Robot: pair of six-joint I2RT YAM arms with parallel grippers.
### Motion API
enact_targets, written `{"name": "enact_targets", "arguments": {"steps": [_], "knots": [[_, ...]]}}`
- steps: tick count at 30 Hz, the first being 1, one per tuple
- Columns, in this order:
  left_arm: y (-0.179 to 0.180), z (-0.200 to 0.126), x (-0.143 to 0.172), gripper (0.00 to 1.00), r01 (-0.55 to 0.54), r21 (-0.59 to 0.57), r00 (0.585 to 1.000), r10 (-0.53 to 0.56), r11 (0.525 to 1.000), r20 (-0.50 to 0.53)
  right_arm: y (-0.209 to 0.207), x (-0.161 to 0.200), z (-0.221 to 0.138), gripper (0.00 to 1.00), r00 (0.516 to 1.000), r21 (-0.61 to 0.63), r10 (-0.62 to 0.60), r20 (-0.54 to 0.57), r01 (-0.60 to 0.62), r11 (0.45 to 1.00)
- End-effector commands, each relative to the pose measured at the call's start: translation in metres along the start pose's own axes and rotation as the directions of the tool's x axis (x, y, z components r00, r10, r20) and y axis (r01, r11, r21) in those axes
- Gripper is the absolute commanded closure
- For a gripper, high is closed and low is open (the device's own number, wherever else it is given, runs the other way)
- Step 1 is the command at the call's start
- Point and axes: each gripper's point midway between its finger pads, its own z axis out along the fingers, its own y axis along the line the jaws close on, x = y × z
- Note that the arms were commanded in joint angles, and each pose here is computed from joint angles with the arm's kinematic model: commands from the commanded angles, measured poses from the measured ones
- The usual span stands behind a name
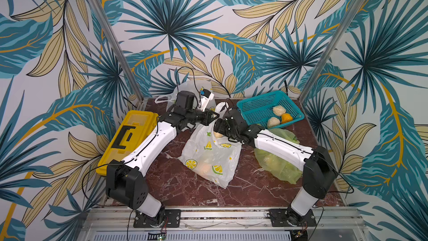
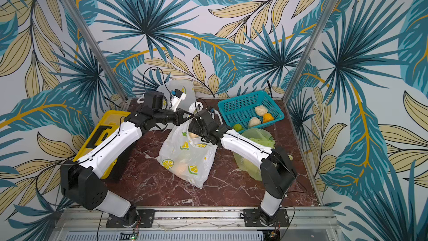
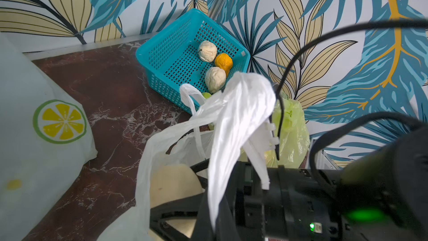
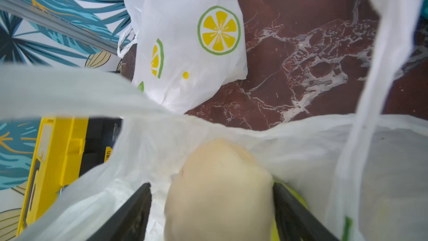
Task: Place the pears into plastic bags & tie knots
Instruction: Place the pear in the plastic bag, then place the plastic bag at the center of the board.
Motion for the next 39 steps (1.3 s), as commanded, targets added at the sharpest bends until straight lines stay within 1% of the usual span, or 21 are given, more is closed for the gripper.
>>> {"name": "enact_targets", "arguments": {"steps": [1, 5, 8, 10, 12, 15, 17, 19, 22, 25, 27, 28, 29, 33, 37, 39], "knots": [[-0.004, -0.010, -0.009, 1.00, -0.018, 0.001, 0.999, 0.018, 1.000, 0.034, -0.027, -0.009, -0.029, 0.18, 0.995, 0.100, -0.102, -0.002, 0.102, 0.990], [-0.007, -0.013, -0.006, 1.00, -0.018, 0.007, 0.999, 0.018, 1.000, 0.034, -0.069, -0.029, -0.040, 0.26, 0.994, 0.242, -0.104, 0.040, 0.091, 0.966], [-0.008, -0.016, -0.004, 1.00, -0.016, 0.005, 0.999, 0.016, 1.000, 0.035, -0.076, -0.040, -0.036, 0.34, 0.990, 0.293, -0.131, 0.050, 0.111, 0.950], [-0.008, -0.016, -0.002, 1.00, -0.015, 0.006, 0.999, 0.015, 1.000, 0.034, -0.073, -0.042, -0.023, 0.38, 0.990, 0.298, -0.135, 0.049, 0.115, 0.948], [-0.010, -0.016, -0.001, 1.00, -0.012, 0.010, 0.999, 0.012, 1.000, 0.032, -0.068, -0.043, -0.007, 0.41, 0.991, 0.276, -0.124, 0.041, 0.108, 0.955], [-0.010, -0.016, 0.001, 1.00, -0.009, 0.011, 1.000, 0.008, 1.000, 0.027, -0.064, -0.040, 0.021, 0.42, 0.993, 0.268, -0.119, 0.016, 0.111, 0.957], [-0.010, -0.016, 0.002, 1.00, -0.007, 0.012, 1.000, 0.007, 1.000, 0.025, -0.066, -0.038, 0.039, 0.43, 0.993, 0.284, -0.120, -0.007, 0.117, 0.952], [-0.010, -0.018, 0.003, 1.00, -0.010, 0.006, 1.000, 0.010, 1.000, 0.029, -0.074, -0.037, 0.052, 0.47, 0.993, 0.309, -0.113, -0.019, 0.114, 0.944], [-0.010, -0.019, 0.004, 1.00, -0.011, -0.002, 0.999, 0.011, 1.000, 0.031, -0.080, -0.039, 0.064, 0.57, 0.994, 0.314, -0.111, -0.013, 0.110, 0.943], [-0.007, -0.019, 0.006, 1.00, -0.004, -0.009, 1.000, 0.005, 1.000, 0.029, -0.074, -0.041, 0.067, 0.73, 0.990, 0.282, -0.141, -0.020, 0.141, 0.949], [-0.006, -0.021, 0.005, 1.00, 0.000, -0.016, 0.999, 0.001, 1.000, 0.034, -0.068, -0.047, 0.059, 0.85, 0.986, 0.255, -0.167, -0.019, 0.167, 0.953], [-0.005, -0.024, 0.004, 1.00, 0.003, -0.020, 0.999, -0.002, 1.000, 0.040, -0.064, -0.053, 0.051, 0.90, 0.982, 0.241, -0.187, -0.006, 0.183, 0.953], [-0.005, -0.027, 0.003, 1.00, 0.005, -0.025, 0.999, -0.004, 1.000, 0.047, -0.058, -0.058, 0.042, 0.92, 0.978, 0.220, -0.208, 0.005, 0.201, 0.955], [-0.005, -0.047, -0.005, 1.00, 0.007, -0.077, 0.995, 0.001, 0.997, 0.102, -0.018, -0.071, -0.006, 0.95, 0.958, 0.048, -0.284, 0.036, 0.282, 0.958], [-0.015, -0.076, -0.018, 1.00, 0.006, -0.145, 0.981, 0.022, 0.989, 0.190, 0.022, -0.080, -0.062, 0.97, 0.942, -0.123, -0.327, 0.079, 0.334, 0.934], [-0.029, -0.092, -0.026, 1.00, -0.019, -0.171, 0.969, 0.060, 0.985, 0.240, 0.040, -0.088, -0.095, 0.96, 0.936, -0.193, -0.335, 0.111, 0.351, 0.916]]}}
